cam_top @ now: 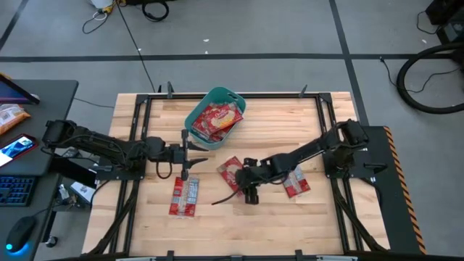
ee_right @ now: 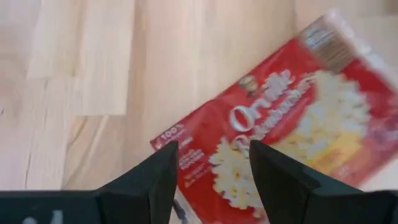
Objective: Sort popcorn bags into baskets
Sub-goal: Put the red popcorn bag into the blue bin
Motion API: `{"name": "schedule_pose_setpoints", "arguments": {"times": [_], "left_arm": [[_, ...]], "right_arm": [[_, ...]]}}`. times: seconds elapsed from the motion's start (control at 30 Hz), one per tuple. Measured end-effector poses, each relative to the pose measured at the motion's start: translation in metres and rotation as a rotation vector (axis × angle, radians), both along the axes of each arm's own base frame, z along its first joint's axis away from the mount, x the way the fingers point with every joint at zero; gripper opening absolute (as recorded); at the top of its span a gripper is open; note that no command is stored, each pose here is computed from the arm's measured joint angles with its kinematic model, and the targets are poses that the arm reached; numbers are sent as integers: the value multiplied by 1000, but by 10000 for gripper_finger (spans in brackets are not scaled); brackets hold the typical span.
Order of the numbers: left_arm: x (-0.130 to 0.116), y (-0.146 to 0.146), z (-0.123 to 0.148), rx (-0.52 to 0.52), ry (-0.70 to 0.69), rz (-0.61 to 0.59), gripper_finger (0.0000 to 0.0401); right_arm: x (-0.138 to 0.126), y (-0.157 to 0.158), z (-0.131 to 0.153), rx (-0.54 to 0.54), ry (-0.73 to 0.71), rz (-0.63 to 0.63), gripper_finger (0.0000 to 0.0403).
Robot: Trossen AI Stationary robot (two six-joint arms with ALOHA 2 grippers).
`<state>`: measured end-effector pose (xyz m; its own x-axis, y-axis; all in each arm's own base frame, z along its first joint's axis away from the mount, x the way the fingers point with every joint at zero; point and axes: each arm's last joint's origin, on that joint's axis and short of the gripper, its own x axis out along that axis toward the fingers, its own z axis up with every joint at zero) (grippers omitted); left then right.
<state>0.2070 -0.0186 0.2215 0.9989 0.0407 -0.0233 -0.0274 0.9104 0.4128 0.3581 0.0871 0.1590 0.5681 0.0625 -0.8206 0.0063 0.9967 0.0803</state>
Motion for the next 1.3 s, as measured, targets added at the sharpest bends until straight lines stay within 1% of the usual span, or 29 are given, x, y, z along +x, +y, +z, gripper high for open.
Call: {"name": "schedule_pose_setpoints", "arguments": {"times": [0.07,0.13,0.23,0.37,0.47,0.6,0.73,0.87,0.93,1.1,1.2,1.3], "left_arm": [[0,0,-1,-30,14,-13,142],[0,-2,-4,-58,39,-83,142],[2,-6,-7,-110,62,-204,142],[8,-12,-20,-217,133,-227,142],[13,-19,-30,-260,195,-235,142],[23,-32,-34,-283,253,-187,142],[32,-47,-34,-239,339,-116,142],[41,-58,-36,-181,420,-34,142],[45,-62,-37,-169,440,7,144],[56,-64,-39,-135,527,60,165],[63,-62,-36,-119,594,82,176],[69,-60,-34,-125,646,100,177]], "right_arm": [[1,-1,13,-31,10,-22,200],[-3,-2,25,-64,34,-43,197],[-16,1,35,-124,80,-51,193],[-37,8,49,-207,135,-70,186],[-52,11,57,-271,93,-81,183],[-67,11,63,-265,-16,-72,178],[-80,3,57,-231,-102,-49,177],[-92,-11,48,-212,-164,-65,177],[-97,-18,44,-196,-212,-66,177],[-103,-36,37,-173,-348,-46,177],[-104,-44,39,-196,-441,-35,177],[-103,-50,48,-255,-541,-37,177]]}}
